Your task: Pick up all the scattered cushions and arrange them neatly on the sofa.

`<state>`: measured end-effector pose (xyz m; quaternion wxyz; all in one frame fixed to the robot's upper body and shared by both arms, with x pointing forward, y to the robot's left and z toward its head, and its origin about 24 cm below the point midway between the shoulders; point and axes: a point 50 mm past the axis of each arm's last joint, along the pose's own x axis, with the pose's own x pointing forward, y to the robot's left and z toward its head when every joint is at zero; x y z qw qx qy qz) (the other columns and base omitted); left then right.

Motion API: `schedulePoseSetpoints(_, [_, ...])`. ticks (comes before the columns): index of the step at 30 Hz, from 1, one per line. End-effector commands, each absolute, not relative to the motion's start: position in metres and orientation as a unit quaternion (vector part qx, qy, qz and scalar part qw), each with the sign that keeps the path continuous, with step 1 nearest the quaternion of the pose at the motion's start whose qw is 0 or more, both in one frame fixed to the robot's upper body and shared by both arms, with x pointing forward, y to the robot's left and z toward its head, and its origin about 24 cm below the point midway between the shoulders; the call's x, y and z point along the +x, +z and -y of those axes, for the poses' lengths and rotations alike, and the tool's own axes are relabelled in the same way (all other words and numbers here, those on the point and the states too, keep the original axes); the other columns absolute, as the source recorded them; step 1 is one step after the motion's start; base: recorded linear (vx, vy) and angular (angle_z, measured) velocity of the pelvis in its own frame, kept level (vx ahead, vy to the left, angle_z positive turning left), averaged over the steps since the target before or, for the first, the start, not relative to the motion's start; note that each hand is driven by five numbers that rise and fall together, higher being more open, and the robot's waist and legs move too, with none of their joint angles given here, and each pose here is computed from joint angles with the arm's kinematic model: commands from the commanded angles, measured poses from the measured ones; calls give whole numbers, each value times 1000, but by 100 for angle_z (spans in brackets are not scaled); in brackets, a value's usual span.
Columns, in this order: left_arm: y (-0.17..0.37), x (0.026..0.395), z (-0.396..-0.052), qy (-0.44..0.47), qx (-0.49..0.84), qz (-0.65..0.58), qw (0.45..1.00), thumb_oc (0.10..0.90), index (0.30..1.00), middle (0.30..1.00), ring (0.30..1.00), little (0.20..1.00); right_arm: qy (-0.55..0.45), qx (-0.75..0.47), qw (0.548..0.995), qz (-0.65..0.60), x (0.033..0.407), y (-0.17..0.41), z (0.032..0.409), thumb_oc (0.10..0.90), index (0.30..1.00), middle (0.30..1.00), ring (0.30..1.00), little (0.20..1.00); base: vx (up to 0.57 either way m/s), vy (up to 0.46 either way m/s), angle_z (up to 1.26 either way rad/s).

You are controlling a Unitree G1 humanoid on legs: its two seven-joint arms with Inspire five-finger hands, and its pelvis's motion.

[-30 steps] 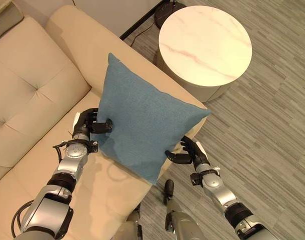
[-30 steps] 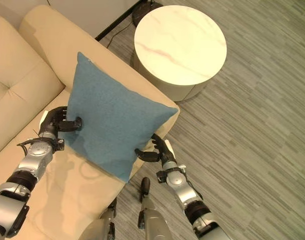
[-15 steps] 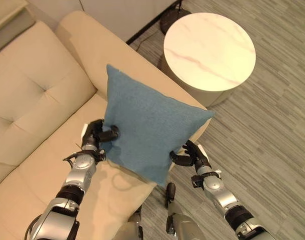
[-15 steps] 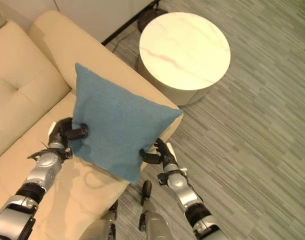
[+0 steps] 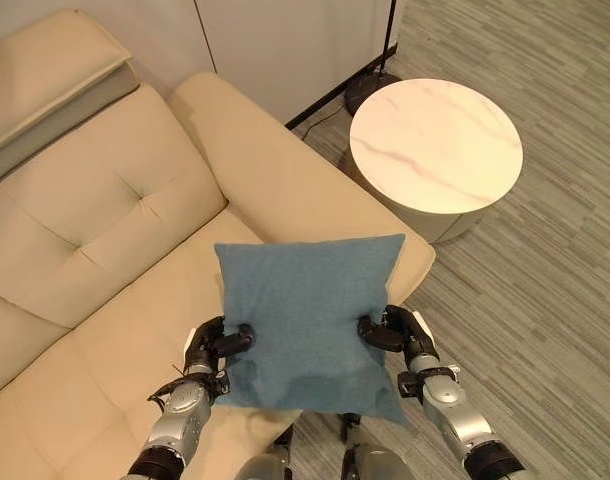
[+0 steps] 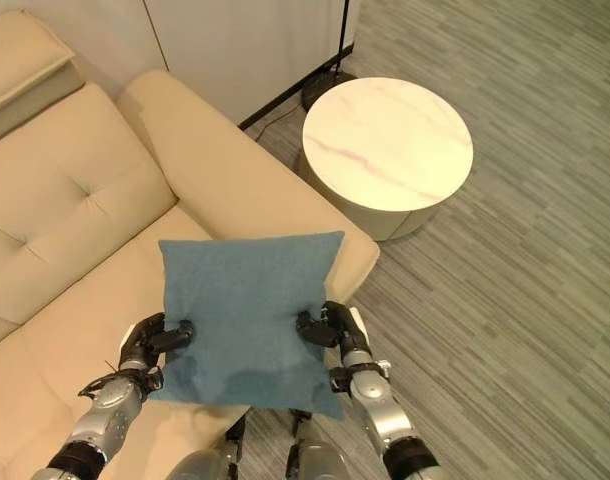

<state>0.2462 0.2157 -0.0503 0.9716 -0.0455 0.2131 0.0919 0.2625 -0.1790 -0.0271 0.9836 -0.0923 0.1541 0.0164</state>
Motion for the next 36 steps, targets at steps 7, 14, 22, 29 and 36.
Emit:
schedulePoseSetpoints(7, [0, 265, -174, -39, -70, -69, 994, 400, 300, 300, 300, 300, 56, -24, 997, -53, 256, 4, 161, 400, 300, 300, 300, 300, -30, 13, 15])
schedulePoseSetpoints(14, [5, 247, -177, -48, -75, -52, 995, 400, 300, 300, 300, 300, 33, -15, 998, -51, 241, 2, 176, 400, 300, 300, 300, 300, -24, -112, 50])
schedulePoseSetpoints(22, [18, 248, -164, -72, -95, -20, 993, 400, 300, 300, 300, 300, 4, -8, 1000, -1, 239, 22, 189, 400, 300, 300, 300, 300, -176, -89, 135])
schedulePoseSetpoints(29, [23, 249, -162, -76, -99, -8, 992, 400, 300, 300, 300, 300, -7, 3, 1000, 16, 241, 30, 191, 400, 300, 300, 300, 300, -47, 69, 48])
schedulePoseSetpoints(36, [23, 246, -164, -87, -75, -13, 993, 400, 300, 300, 300, 300, -6, 7, 1000, 18, 246, 32, 187, 400, 300, 300, 300, 300, 52, 142, 42])
